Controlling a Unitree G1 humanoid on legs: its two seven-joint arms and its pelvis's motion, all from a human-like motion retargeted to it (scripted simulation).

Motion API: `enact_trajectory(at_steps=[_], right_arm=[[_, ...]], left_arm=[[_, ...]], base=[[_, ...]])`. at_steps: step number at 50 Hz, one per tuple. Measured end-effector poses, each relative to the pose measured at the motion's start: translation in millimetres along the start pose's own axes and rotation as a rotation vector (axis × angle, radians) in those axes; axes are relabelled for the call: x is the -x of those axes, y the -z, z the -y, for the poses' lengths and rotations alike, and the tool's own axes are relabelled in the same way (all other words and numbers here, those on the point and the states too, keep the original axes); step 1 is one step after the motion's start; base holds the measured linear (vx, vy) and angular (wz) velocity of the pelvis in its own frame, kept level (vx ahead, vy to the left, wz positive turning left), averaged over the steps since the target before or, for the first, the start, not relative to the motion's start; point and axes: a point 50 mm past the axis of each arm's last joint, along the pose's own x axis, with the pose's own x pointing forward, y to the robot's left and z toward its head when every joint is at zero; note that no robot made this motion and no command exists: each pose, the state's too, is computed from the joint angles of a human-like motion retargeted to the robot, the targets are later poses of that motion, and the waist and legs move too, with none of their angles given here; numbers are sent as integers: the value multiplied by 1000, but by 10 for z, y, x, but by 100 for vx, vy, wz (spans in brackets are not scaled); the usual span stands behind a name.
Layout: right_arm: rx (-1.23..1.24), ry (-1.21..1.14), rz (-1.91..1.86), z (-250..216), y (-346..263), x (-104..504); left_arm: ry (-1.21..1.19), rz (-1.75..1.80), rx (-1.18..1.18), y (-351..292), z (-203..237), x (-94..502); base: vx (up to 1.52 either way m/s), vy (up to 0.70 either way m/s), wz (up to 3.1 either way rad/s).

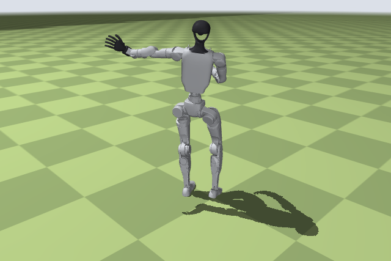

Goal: Dance

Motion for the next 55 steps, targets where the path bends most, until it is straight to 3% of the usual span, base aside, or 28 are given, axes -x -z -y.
enact_trajectory(at_steps=[3,5,9,11,14,18,21,25,28,30,32,35,38,43,55], right_arm=[[-78,101,41,162,-141,147],[44,216,121,272,-572,335],[631,612,367,154,-1884,1269],[929,883,525,-145,-2434,1899],[1270,1306,736,-601,-2895,2714],[1563,1894,969,-1338,-3145,3752],[1662,2374,934,-1810,-3042,4370],[1459,3005,843,-2170,-2596,4964],[1259,3276,950,-2348,-2270,5153],[1278,3259,1201,-2370,-2210,5129],[1420,3194,1301,-2409,-2168,5101],[1409,3265,1241,-2414,-2046,5162],[1350,3294,1249,-2449,-1955,5221],[1365,3290,1385,-2622,-1869,5262],[1126,3419,1284,-2475,-1232,5500]], left_arm=[[-53,16,108,-43,34,95],[0,32,242,-247,213,283],[373,58,792,-1426,654,1127],[687,64,1132,-2143,600,1685],[1248,-4,1621,-2906,181,2558],[2005,-326,2029,-3350,-762,3785],[2582,-706,2075,-3293,-1679,4587],[3131,-1378,1799,-2882,-2655,5211],[3108,-1985,1520,-2635,-3008,5417],[3010,-2281,1342,-2550,-3086,5479],[2915,-2370,1316,-2576,-2959,5419],[2901,-2147,1516,-2693,-2727,5204],[2984,-1696,1706,-2827,-2578,4903],[2991,-1237,1843,-2890,-2562,4562],[2943,-1558,1560,-2398,-2530,4898]], base=[[15,-3,24],[4,-14,104],[16,-21,120],[26,-27,166],[26,-32,154],[28,-25,57],[7,-29,50],[-4,-29,110],[-8,-10,81],[-7,6,45],[4,16,30],[10,18,-10],[-7,5,-22],[-10,1,8],[-6,0,18]])
